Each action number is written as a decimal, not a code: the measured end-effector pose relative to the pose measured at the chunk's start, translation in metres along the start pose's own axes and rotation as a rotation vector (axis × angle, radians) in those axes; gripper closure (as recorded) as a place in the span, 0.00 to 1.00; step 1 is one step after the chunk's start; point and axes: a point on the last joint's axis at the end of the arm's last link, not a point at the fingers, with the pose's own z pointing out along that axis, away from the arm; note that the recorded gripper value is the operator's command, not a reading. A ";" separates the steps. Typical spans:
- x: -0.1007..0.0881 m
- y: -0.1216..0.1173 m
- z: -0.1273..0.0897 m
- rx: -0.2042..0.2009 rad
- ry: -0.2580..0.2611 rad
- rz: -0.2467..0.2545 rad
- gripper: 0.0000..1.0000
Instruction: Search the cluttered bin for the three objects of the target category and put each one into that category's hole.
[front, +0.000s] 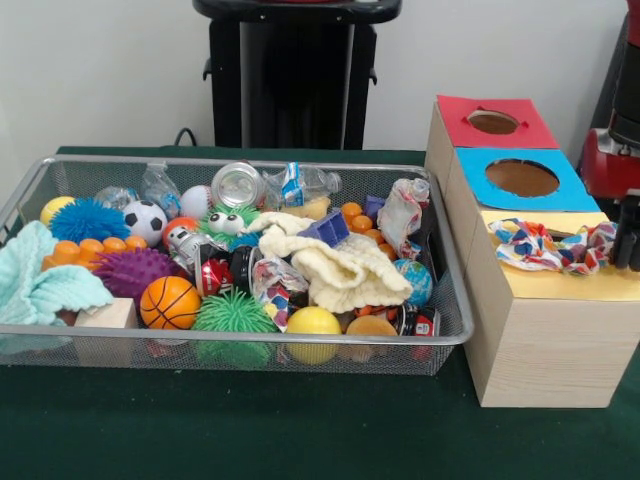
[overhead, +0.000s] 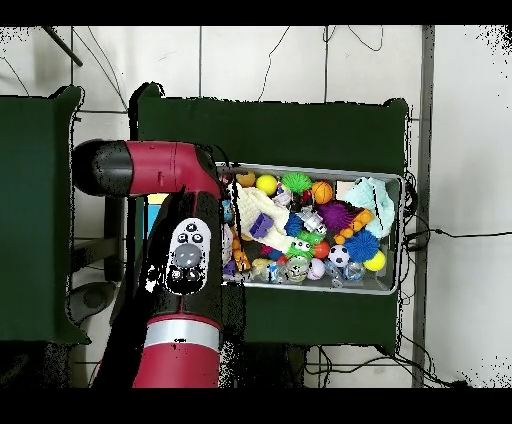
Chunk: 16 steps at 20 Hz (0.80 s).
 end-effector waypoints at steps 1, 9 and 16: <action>-0.001 0.001 -0.003 -0.006 -0.001 0.006 1.00; -0.012 0.009 -0.031 -0.047 -0.028 0.038 1.00; -0.009 0.010 -0.030 -0.051 -0.035 0.040 1.00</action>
